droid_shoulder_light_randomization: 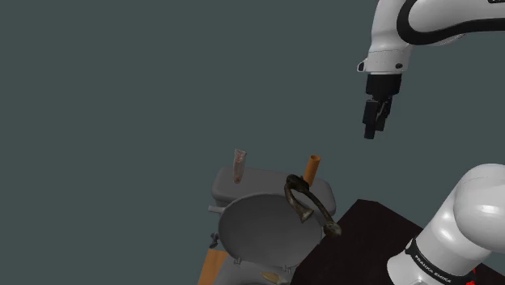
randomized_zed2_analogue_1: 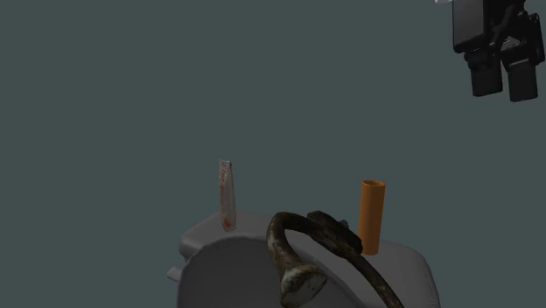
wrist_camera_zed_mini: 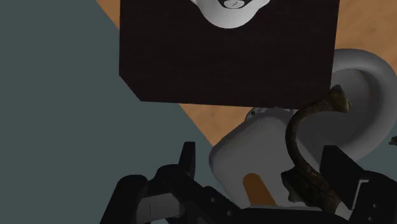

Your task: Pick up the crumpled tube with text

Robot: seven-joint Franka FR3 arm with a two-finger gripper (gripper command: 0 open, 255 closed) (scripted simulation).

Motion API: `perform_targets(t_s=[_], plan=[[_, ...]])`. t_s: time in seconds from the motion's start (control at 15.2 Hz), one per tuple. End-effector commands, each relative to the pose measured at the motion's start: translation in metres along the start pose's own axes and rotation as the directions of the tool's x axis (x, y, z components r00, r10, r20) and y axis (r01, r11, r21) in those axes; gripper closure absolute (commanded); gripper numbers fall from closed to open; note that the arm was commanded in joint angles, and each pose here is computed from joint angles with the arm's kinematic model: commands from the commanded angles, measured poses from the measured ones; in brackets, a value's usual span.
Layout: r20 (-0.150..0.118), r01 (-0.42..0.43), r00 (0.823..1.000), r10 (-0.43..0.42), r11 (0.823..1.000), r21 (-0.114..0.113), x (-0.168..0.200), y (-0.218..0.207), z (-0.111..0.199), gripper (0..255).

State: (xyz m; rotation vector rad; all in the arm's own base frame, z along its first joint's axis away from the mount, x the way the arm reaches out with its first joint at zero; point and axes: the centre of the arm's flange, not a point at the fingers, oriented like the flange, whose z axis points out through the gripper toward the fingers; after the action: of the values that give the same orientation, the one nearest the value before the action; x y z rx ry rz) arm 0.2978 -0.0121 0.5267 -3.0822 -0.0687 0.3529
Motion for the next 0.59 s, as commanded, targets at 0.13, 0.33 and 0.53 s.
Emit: perform_targets(t_s=[0.13,0.33,0.53], plan=[[-0.003,-0.077,0.997,0.077,0.997,0.015,0.007,-0.023,0.003,0],[-0.005,-0.191,0.982,0.191,0.981,0.037,0.021,-0.056,0.008,0],[-0.005,-0.302,0.953,0.303,0.952,0.059,0.039,-0.087,0.011,0]])
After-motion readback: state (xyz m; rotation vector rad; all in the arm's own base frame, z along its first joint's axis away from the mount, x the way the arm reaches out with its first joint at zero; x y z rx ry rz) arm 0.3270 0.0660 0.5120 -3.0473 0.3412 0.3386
